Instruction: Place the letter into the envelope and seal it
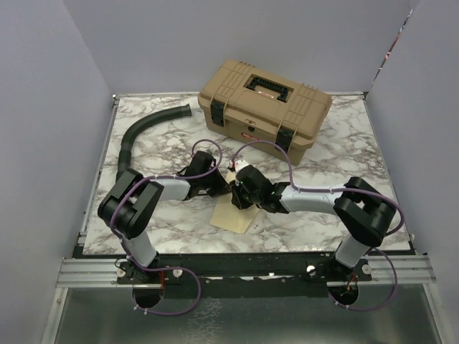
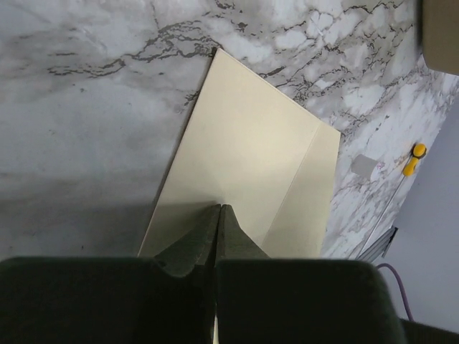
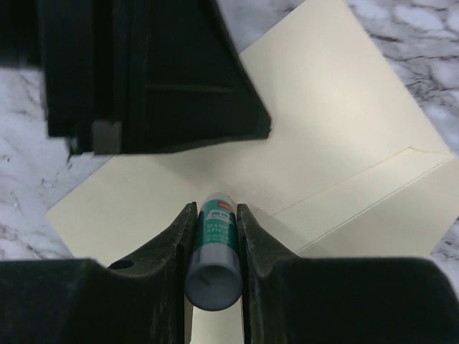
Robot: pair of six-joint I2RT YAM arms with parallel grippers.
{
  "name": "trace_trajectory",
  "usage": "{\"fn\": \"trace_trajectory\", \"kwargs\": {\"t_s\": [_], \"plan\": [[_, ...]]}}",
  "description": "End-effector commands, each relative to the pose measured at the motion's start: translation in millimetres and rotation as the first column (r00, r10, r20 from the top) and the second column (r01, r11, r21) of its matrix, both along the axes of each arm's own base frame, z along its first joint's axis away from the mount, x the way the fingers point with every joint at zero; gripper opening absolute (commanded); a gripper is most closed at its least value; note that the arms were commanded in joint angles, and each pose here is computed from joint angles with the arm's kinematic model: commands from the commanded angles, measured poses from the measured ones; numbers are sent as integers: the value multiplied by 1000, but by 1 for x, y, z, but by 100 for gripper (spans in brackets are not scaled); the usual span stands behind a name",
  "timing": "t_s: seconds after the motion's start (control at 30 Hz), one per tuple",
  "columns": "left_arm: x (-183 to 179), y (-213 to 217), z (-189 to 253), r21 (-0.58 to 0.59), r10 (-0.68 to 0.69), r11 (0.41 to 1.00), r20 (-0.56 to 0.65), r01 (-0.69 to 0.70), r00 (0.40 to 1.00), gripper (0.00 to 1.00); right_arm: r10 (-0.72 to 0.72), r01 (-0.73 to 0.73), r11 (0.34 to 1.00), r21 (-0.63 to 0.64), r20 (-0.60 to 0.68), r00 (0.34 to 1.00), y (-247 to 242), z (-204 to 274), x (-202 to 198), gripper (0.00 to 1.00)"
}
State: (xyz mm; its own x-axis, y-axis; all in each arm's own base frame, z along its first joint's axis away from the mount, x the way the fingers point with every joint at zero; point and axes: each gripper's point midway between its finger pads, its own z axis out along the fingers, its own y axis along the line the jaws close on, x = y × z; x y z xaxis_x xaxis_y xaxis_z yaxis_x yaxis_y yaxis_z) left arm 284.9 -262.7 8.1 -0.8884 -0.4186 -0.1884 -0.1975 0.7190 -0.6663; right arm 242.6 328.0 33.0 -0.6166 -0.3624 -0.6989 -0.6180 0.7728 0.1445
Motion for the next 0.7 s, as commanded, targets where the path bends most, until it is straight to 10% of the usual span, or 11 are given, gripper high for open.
{"fn": "trace_trajectory", "kwargs": {"t_s": [0.0, 0.67], "plan": [[-77, 72, -92, 343, 18, 936, -276, 81, 961, 0, -153, 147, 978, -150, -33, 988, -44, -32, 21, 0], [-74, 79, -96, 354, 51, 934, -289, 57, 956, 0, 90, -102, 991, -86, -130, 987, -19, -16, -45, 0]]}}
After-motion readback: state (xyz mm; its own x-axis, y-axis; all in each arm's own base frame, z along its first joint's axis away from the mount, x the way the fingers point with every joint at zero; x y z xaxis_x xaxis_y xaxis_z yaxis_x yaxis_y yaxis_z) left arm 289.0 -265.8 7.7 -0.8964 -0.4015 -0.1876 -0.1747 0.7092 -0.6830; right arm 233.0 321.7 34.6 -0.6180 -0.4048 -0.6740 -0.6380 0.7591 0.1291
